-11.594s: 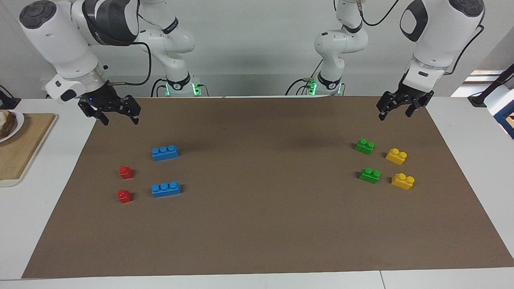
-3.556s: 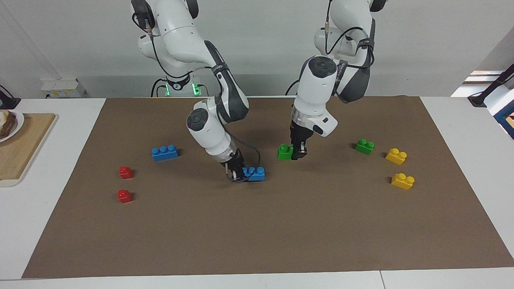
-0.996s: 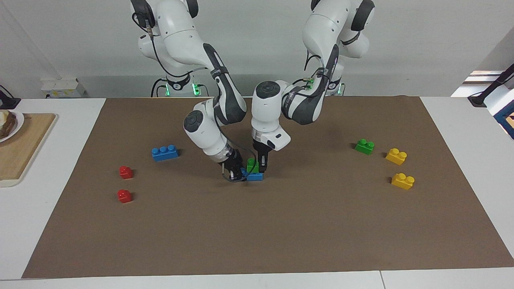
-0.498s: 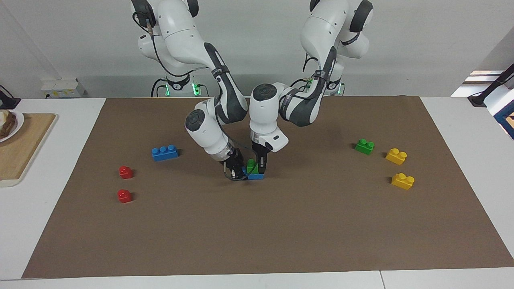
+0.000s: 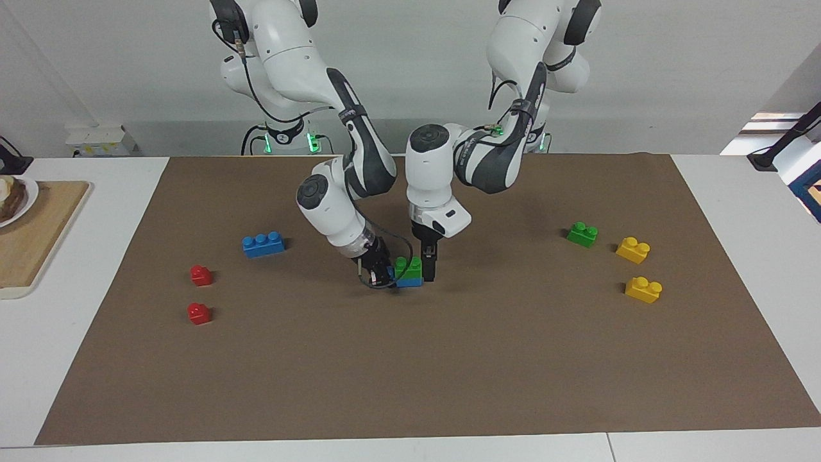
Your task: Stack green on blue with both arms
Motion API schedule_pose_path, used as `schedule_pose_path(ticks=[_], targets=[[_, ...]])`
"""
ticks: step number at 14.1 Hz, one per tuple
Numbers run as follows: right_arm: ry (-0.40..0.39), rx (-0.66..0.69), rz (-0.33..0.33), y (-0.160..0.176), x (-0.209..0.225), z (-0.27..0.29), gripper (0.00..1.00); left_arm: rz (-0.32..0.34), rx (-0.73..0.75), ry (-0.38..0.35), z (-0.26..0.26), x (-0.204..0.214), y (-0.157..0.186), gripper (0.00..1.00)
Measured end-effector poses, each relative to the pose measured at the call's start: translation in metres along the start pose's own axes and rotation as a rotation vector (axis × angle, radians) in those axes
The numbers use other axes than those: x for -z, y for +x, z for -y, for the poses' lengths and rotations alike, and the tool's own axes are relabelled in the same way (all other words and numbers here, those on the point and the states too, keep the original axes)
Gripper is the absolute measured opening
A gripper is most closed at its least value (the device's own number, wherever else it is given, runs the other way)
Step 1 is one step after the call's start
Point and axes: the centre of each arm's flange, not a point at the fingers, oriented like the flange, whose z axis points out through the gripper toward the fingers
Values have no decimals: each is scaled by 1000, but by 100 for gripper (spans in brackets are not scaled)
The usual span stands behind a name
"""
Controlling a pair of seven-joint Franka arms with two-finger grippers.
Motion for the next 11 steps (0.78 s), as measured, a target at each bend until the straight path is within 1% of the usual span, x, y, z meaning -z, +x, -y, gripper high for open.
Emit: schedule_pose_path(ticks=[2,5,6,8,9,10,11], targets=[[0,0,0,0,0,0,35,-18,9,-1,-7,24,23,100],[0,0,0,0,0,0,35,-45,-14,5,-18,49,66,100],[0,0,0,0,0,0,39,-54,-27,8,-23,56,82,100],[3,-3,0,2,1,1,61,-67,-46,7,-33,67,118,100],[6,-5,0,3,3,3,74,-73,-56,7,-39,70,137,100],[9,-10,1,5,5,5,84,-78,-67,9,-43,71,155,100],[11,-16,2,9,8,9,90,-84,-76,14,-47,69,173,100]])
